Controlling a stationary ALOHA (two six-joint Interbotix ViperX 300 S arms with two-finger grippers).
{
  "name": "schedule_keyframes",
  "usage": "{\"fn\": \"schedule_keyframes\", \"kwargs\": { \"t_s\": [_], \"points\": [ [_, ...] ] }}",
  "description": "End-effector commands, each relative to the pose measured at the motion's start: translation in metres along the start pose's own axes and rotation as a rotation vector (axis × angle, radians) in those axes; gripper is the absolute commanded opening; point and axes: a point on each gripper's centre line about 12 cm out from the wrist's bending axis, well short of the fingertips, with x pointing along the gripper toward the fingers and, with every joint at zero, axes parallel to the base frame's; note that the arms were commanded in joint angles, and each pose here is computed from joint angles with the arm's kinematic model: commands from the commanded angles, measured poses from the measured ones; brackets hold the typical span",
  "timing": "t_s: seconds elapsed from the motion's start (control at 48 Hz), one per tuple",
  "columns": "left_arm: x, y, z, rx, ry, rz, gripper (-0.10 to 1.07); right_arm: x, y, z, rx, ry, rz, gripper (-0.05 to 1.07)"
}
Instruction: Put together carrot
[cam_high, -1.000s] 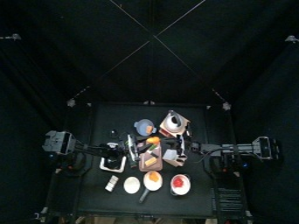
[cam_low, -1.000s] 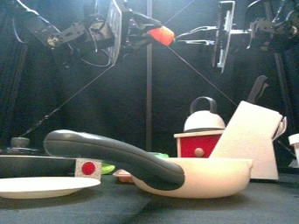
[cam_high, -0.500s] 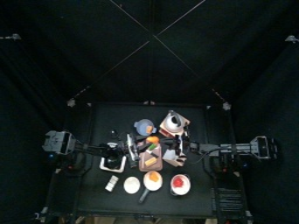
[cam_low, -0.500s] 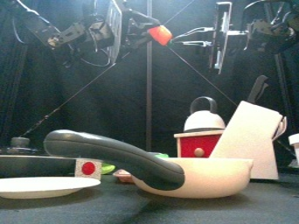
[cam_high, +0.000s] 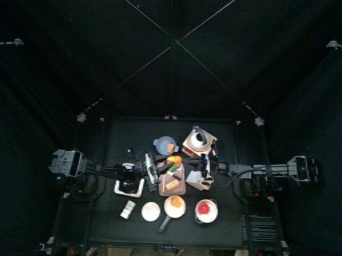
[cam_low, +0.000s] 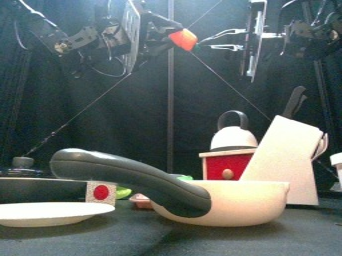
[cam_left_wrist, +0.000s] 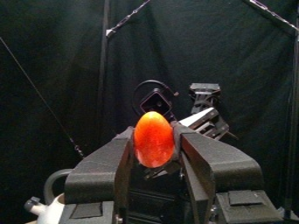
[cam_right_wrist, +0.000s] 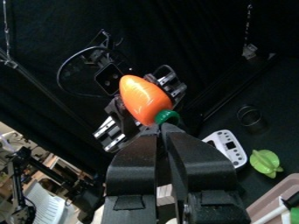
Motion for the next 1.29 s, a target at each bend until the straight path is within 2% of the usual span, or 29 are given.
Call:
{"fn": "schedule_keyframes", "kwargs": {
  "t_s": [0.0, 0.396, 0.583, 0.729, 1.021, 1.271],
  "points": [
    [0.005, 0.0, 0.005, -0.006, -0.015, 0.008, 0.65, 0.002, 0.013, 0.012, -0.001, -0.041, 0.045, 0.41],
    [0.004, 0.001, 0.007, -0.008, -0.021, 0.015, 0.65, -0.002, 0.011, 0.01, -0.007, -0.035, 0.042, 0.42],
    [0.003, 0.002, 0.008, -0.007, -0.032, 0.017, 0.65, -0.009, 0.018, 0.014, -0.046, -0.046, 0.082, 0.44],
    [0.003, 0.002, 0.008, -0.006, -0.031, 0.017, 0.65, -0.014, 0.023, 0.017, -0.058, -0.066, 0.115, 0.47],
    [0.002, 0.003, 0.009, -0.007, -0.033, 0.02, 0.65, -0.017, 0.02, 0.015, -0.062, -0.062, 0.112, 0.62],
    [-0.01, 0.003, 0.011, -0.005, -0.014, 0.011, 0.65, -0.03, 0.017, 0.011, -0.077, -0.051, 0.112, 0.67]
  ]
}}
